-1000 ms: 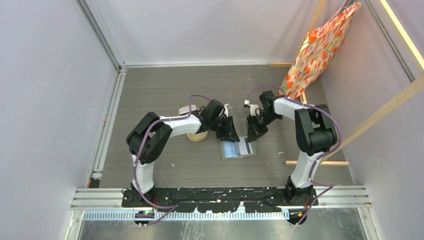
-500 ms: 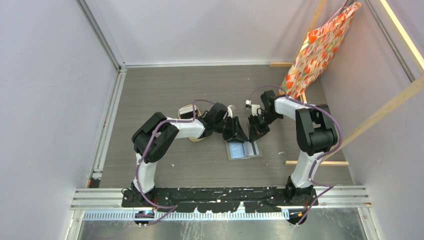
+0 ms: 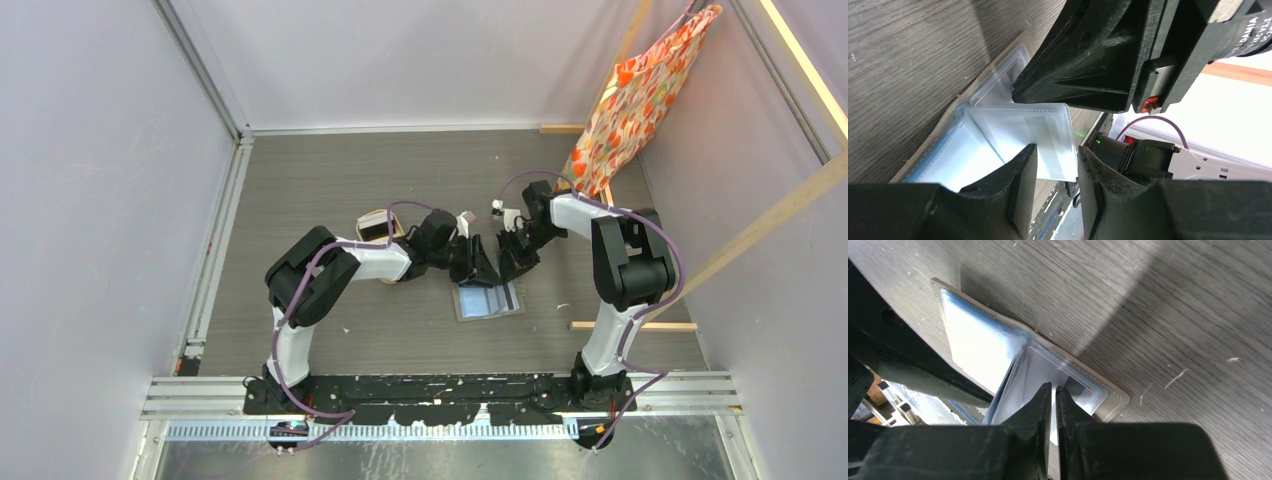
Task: Put the credit cards into the card holder
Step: Turn over the card slot in the card holder.
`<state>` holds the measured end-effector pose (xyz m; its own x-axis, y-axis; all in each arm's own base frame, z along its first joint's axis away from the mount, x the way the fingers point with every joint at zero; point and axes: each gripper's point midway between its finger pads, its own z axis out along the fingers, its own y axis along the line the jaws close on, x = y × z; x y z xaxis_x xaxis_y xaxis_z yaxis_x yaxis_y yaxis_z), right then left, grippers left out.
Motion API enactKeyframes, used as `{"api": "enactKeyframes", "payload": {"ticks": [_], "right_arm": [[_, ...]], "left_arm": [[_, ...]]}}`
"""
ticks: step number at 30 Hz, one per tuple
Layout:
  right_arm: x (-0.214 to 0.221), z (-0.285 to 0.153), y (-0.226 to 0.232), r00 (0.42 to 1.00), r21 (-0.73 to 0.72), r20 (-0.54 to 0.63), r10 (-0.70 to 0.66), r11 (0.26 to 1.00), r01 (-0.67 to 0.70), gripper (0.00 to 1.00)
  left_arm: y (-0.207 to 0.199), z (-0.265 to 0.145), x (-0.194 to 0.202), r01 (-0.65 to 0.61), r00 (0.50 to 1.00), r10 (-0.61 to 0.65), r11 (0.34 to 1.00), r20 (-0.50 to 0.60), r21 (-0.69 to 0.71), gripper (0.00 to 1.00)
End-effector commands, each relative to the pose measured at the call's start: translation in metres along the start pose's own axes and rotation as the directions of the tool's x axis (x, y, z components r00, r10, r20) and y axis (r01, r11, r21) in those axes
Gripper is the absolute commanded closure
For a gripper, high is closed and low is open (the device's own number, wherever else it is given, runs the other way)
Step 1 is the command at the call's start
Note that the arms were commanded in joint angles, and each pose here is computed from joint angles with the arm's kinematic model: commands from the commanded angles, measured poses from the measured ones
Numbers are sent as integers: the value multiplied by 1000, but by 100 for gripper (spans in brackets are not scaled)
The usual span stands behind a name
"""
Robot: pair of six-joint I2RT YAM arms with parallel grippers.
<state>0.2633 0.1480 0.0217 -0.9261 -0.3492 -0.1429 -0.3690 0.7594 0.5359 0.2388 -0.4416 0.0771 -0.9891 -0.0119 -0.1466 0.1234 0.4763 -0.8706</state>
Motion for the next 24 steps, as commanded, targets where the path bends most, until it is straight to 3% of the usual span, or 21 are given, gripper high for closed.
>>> {"api": "enactKeyframes", "payload": {"ticks": [1,17,21,24], "right_arm": [[-9,-12,10,999,-67,38,-23,997,25,87],[-9,-45,7,993,-113,117,-7,993,20,81],[-10,-57,-2,987,-53,156,-22,998,30,79],[-14,-75,-11,975,40,214,-58,998,51,77]], "left_arm": [[-29,-10,-4,-47,998,44,995,37,92,63],[-18,-16,-2,-121,987,112,989,112,82,62],[-20,-27,-11,-223,958,208,973,196,62,62],[-26,-41,-18,-338,908,313,940,279,44,62]]}}
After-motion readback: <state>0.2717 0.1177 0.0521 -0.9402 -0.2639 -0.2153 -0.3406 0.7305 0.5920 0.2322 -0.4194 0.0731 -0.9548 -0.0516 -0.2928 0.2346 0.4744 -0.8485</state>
